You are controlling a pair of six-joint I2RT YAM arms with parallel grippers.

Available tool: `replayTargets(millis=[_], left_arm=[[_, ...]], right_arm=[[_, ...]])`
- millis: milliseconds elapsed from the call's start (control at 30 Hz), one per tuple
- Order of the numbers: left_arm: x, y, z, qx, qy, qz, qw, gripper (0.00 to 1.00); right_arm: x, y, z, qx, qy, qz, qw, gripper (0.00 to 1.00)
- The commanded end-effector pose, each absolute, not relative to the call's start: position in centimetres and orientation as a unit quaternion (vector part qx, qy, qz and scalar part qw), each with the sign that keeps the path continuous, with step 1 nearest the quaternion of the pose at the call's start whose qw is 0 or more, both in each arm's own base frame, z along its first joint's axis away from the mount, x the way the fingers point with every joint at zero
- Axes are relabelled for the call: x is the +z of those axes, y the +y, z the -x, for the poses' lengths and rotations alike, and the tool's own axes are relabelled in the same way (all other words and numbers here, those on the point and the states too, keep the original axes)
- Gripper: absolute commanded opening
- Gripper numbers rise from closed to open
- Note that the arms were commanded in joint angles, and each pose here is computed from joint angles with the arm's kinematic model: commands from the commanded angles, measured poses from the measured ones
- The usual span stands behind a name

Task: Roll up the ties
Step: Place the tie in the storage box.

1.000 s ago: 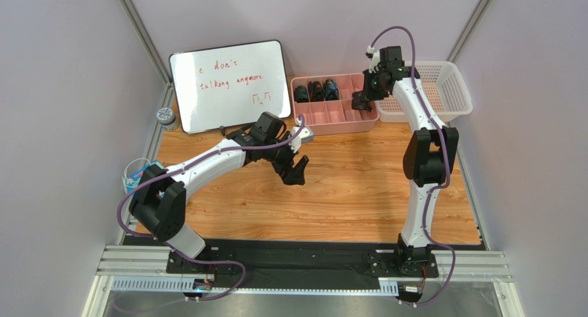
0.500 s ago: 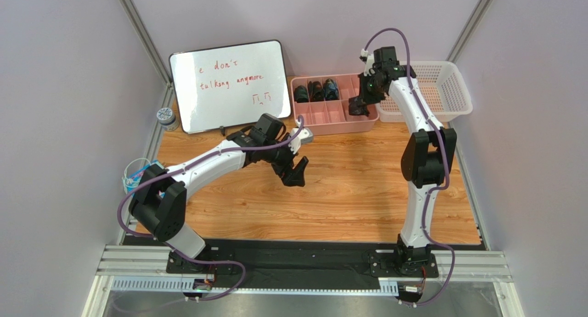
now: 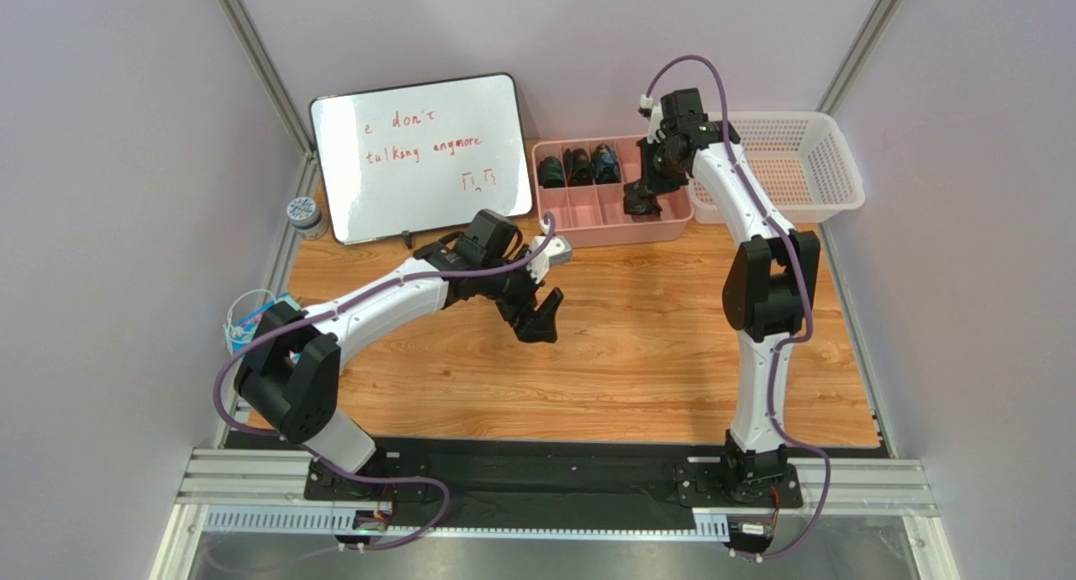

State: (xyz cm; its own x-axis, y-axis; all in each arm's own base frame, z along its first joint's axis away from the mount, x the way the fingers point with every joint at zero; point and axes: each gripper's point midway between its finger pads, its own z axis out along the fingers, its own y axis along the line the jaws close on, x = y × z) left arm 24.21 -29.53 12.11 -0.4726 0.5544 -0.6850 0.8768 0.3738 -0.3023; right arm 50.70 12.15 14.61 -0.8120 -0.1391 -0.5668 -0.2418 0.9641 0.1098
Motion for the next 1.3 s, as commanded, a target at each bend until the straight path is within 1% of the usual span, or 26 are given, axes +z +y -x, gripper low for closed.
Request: replayTargets(millis=[0,400,467,700,933,1267], left_arm=[[13.9,-29.7,-24.4,-0.34,0.781,-0.448,0.27,1.0],[13.7,-29.8,-24.3,-0.344,0.781,-0.449,0.265,1.0],[13.7,-29.8,-24.3,-0.344,0.781,-0.449,0.265,1.0],[13.5,-29.8,-24.1,-0.345,0.782,-0.449,0.259,0.99],[13.2,-30.0,-24.1,-0.351,0.782,-0.449,0.253,1.0],[13.1,-30.1,-23.9,-0.355,0.782,-0.448,0.247,1.0]], right_arm=[[14.1,11.8,-51.6,0.046,0.949,0.101,0.295,0.0],[9.4,11.3,-50.4,0.026,0.966,0.108,0.231,0.0],[8.5,10.7,-50.4,0.007,0.97,0.105,0.221,0.0],[6.0,9.7,-48.6,-0.008,0.979,0.102,0.174,0.0],[6.9,9.6,-49.9,-0.049,0.969,0.133,0.2,0.0],[5.1,9.7,-49.0,-0.078,0.968,0.166,0.169,0.0]])
